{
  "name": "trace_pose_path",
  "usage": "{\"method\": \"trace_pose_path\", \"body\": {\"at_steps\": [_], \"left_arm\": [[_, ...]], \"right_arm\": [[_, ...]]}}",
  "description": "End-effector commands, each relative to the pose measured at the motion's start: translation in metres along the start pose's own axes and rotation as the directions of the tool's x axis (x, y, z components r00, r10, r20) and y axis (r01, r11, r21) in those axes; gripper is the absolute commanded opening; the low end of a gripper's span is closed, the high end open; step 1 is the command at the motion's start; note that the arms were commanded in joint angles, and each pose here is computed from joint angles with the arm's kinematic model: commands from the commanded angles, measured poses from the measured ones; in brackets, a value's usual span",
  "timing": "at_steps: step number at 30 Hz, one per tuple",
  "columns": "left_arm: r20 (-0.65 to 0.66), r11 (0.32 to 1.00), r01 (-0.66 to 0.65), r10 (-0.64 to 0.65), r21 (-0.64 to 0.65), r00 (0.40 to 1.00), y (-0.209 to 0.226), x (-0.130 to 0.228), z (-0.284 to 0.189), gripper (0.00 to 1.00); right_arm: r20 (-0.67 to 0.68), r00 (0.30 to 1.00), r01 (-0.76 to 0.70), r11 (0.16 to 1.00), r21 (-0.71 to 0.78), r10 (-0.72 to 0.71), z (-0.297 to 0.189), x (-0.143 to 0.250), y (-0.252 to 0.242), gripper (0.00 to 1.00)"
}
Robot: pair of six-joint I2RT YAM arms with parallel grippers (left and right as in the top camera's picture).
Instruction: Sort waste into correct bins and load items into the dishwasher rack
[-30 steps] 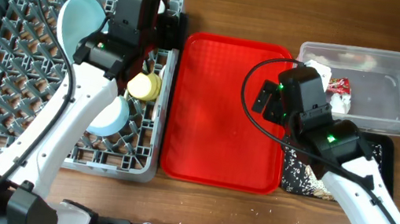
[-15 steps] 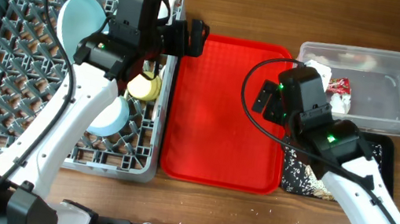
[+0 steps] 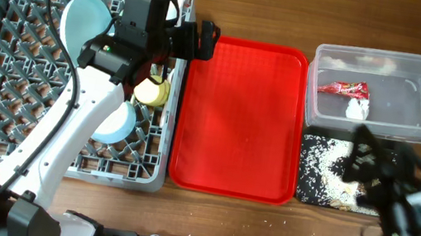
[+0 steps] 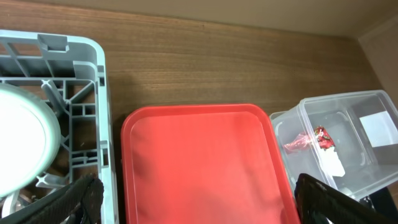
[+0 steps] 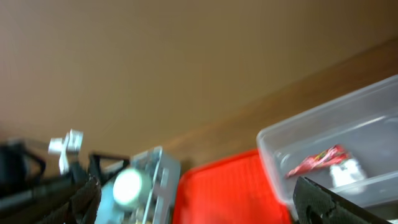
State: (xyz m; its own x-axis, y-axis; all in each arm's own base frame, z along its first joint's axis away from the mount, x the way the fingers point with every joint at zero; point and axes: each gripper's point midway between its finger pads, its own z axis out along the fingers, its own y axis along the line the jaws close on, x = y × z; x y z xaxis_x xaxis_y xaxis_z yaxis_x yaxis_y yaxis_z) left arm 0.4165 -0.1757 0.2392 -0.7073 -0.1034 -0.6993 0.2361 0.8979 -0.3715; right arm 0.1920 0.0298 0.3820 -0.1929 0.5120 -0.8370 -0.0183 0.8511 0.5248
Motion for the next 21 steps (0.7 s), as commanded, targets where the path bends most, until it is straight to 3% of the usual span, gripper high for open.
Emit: {"method": "trace_pose_path", "body": {"at_steps": [1,3,7,12,16,21], "left_arm": [[0.002,1.000,0.012,-0.012,0.015,1.000,-0.002,-0.001,-0.002,1.00],[0.001,1.000,0.012,-0.012,0.015,1.000,-0.002,-0.001,-0.002,1.00],[0.002,1.000,0.012,-0.012,0.015,1.000,-0.002,-0.001,-0.002,1.00],[0.001,1.000,0.012,-0.012,0.015,1.000,-0.002,-0.001,-0.002,1.00],[0.001,1.000,0.012,-0.012,0.015,1.000,-0.002,-0.001,-0.002,1.00],[0.001,1.000,0.012,-0.012,0.015,1.000,-0.002,-0.001,-0.002,1.00]], "right_arm": [[0.133,0.990,-0.043,0.997,0.057,0.035,-0.028,-0.010,-0.027,1.00],[0.178,0.983,-0.056,0.997,0.060,0.045,-0.031,-0.001,-0.039,1.00],[0.436,0.898,-0.022,0.995,-0.099,0.063,-0.023,0.003,-0.045,1.00],[0.538,0.839,0.070,0.963,-0.260,0.084,0.015,0.025,-0.045,1.00],[0.464,0.884,0.059,0.970,-0.236,0.059,0.050,0.077,-0.074,1.00],[0.185,0.967,0.186,0.981,-0.050,-0.174,0.082,0.151,-0.113,1.00]]}}
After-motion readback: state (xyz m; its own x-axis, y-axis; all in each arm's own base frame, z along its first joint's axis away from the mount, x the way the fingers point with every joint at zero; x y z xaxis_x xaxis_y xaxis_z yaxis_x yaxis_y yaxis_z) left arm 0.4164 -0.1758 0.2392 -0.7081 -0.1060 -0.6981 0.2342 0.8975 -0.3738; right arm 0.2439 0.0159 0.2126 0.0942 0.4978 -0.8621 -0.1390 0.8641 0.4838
